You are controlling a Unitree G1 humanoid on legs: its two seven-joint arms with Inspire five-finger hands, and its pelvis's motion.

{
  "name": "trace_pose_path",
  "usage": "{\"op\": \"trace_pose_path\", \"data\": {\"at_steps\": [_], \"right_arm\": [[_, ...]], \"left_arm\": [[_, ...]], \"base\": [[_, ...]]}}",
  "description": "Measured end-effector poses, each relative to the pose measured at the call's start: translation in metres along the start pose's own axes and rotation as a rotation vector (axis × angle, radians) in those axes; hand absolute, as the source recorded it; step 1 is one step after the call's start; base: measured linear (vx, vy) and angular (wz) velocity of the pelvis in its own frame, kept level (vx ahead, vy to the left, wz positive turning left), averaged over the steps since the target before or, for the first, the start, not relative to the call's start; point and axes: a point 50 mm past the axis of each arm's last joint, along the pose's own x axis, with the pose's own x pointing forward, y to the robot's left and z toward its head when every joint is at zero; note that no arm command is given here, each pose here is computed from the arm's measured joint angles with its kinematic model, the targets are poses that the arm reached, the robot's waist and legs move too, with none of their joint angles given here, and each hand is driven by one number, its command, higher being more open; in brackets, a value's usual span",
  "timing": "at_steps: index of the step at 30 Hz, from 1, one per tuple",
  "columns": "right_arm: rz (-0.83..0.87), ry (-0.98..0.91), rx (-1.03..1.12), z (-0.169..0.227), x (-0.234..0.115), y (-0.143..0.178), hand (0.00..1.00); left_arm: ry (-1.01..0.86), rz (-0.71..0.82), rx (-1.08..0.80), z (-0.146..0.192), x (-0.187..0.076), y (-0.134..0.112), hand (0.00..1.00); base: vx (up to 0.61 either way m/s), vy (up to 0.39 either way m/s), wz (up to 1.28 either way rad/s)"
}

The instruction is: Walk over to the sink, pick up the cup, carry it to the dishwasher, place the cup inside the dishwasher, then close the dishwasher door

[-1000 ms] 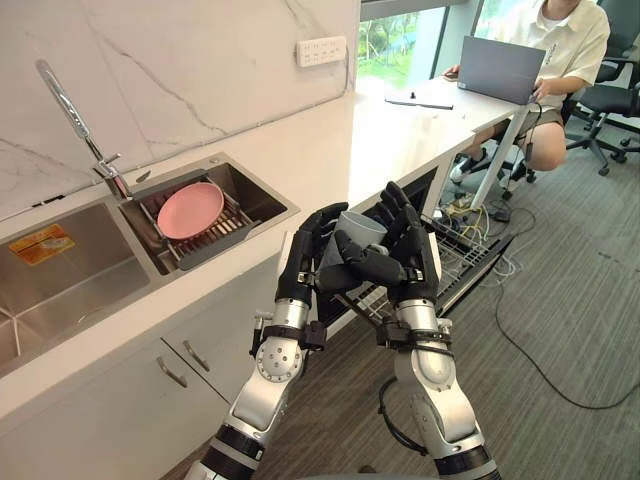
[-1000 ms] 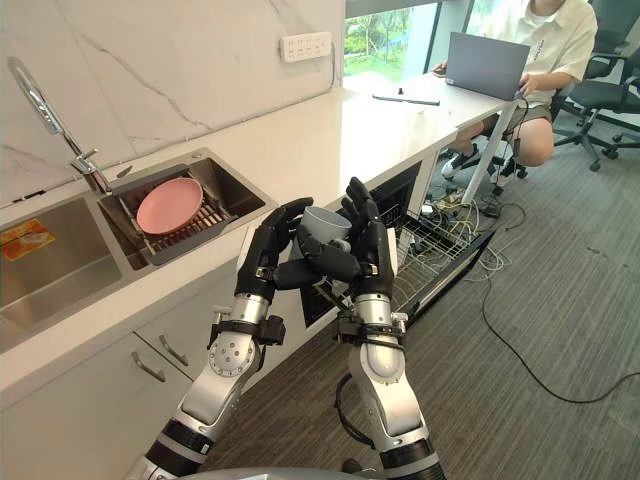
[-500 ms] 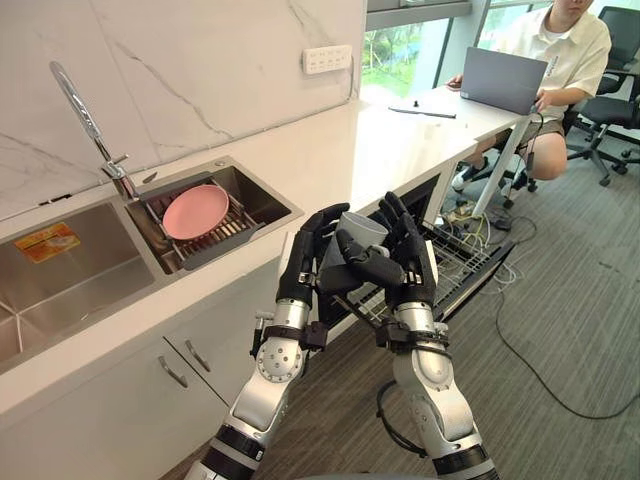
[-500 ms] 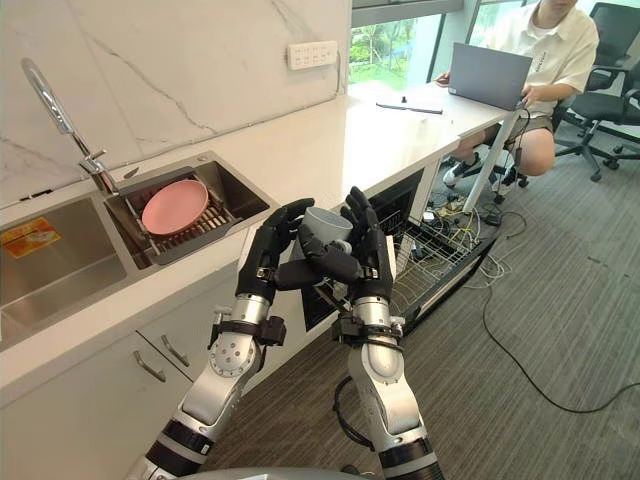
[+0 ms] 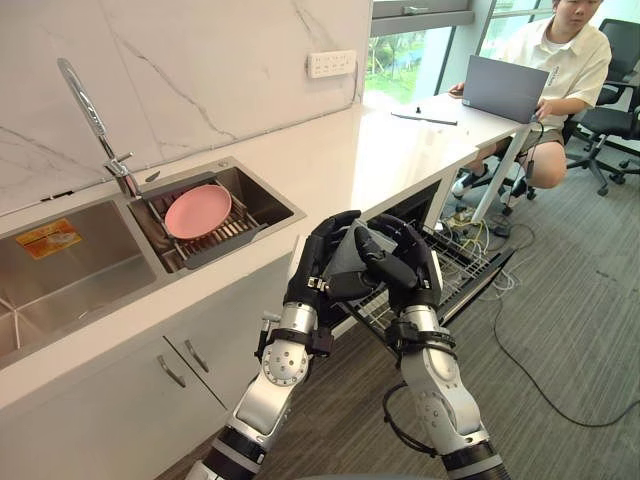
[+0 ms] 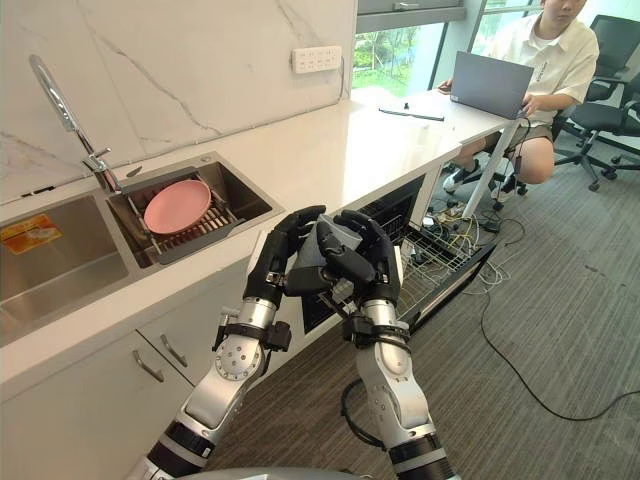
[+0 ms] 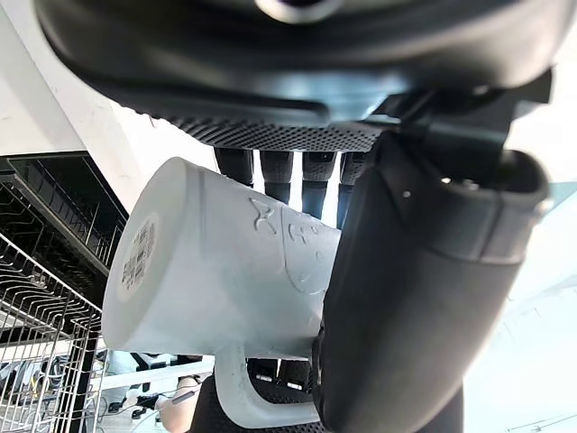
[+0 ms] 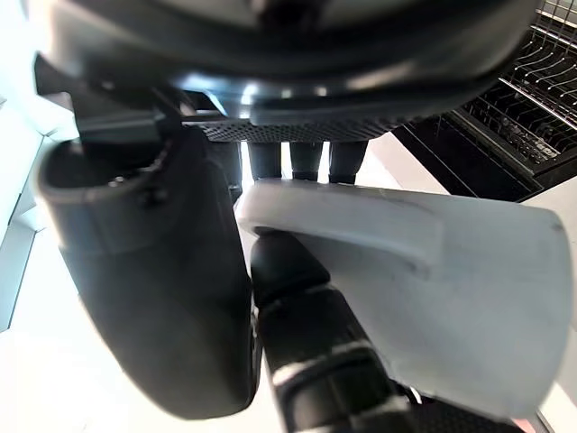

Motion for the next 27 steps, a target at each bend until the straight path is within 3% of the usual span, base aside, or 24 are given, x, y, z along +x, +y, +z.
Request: {"op": "trace_pose_path", "data": {"at_steps": [10,11,21,27], "right_arm": [[0.030,-0.030,0.041,0.005,0.001,0.002,0.30],[0.031,-0.036,0.042,0.006,0.001,0.002,0.30],[-0.002,-0.107,-0.006,0.017,0.006,0.000,0.30],[-0.105,-0.178,-0.083,0.030,0.008,-0.016,0.30]], "left_arm": [[-0.039,-0.004,0.005,0.010,0.001,0.002,0.30],[-0.043,-0.004,0.004,0.011,0.001,0.002,0.90],[-0.132,-0.051,-0.031,0.032,0.001,-0.004,0.90],[-0.151,-0.045,-0.090,0.034,0.001,0.001,0.90]], "base": [[0.00,0.000,0.00],[0.00,0.000,0.00],[0.00,0.000,0.00],[0.00,0.000,0.00]]}}
